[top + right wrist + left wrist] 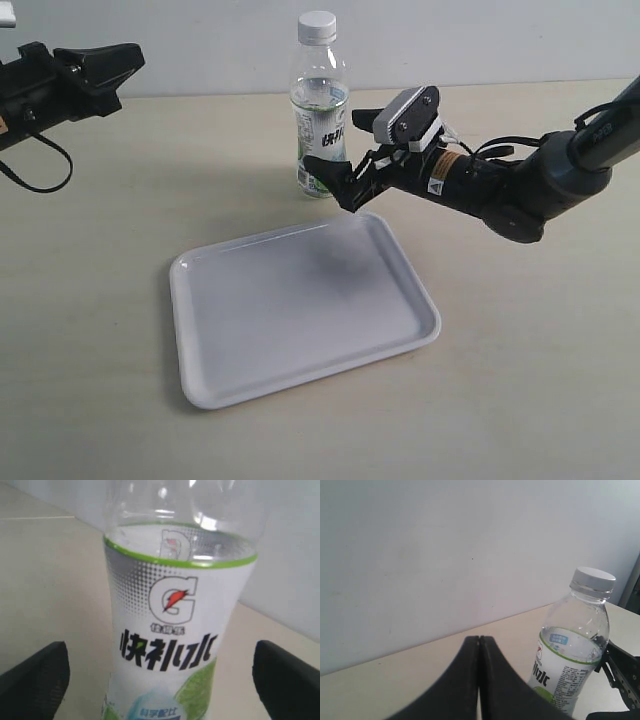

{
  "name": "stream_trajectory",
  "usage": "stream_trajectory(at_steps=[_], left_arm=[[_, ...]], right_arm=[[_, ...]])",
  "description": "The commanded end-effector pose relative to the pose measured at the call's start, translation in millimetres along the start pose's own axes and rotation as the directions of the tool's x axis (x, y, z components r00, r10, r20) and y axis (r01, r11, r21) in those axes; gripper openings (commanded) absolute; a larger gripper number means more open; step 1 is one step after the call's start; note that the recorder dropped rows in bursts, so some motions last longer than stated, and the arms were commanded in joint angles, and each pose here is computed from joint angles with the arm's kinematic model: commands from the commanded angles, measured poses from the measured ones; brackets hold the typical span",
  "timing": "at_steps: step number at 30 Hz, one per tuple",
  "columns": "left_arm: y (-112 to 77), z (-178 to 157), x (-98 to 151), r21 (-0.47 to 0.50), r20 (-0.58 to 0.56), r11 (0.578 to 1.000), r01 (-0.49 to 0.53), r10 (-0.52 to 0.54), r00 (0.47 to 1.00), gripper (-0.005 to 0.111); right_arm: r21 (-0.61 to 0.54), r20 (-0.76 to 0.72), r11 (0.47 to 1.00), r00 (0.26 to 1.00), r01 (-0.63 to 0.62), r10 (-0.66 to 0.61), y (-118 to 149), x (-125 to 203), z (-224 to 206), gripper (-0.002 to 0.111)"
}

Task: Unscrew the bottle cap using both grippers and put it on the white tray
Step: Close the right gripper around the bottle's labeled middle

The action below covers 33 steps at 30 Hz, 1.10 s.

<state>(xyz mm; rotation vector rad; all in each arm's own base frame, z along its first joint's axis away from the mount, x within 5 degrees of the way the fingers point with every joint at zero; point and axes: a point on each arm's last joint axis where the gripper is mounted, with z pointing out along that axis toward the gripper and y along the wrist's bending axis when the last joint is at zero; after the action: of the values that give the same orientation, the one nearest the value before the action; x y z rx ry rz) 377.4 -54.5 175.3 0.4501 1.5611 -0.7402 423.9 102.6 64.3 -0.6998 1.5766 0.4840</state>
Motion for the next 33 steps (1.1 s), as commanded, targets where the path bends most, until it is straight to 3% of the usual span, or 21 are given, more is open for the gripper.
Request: stream_trajectory(at_steps=[1, 33], left_arm=[[-1.7, 1, -3, 0.001, 0.002, 1.000, -0.015, 0.015, 1.000, 0.000], [-1.7, 1, -3, 0.001, 0.002, 1.000, -0.015, 0.015, 1.000, 0.000]], right_arm=[[0.017, -0.007, 1.000, 1.000, -0.002, 0.003, -3, 0, 3, 0.093], [-0.030, 0.025, 0.999, 1.000, -0.017, 0.018, -7, 7, 17, 0.093]])
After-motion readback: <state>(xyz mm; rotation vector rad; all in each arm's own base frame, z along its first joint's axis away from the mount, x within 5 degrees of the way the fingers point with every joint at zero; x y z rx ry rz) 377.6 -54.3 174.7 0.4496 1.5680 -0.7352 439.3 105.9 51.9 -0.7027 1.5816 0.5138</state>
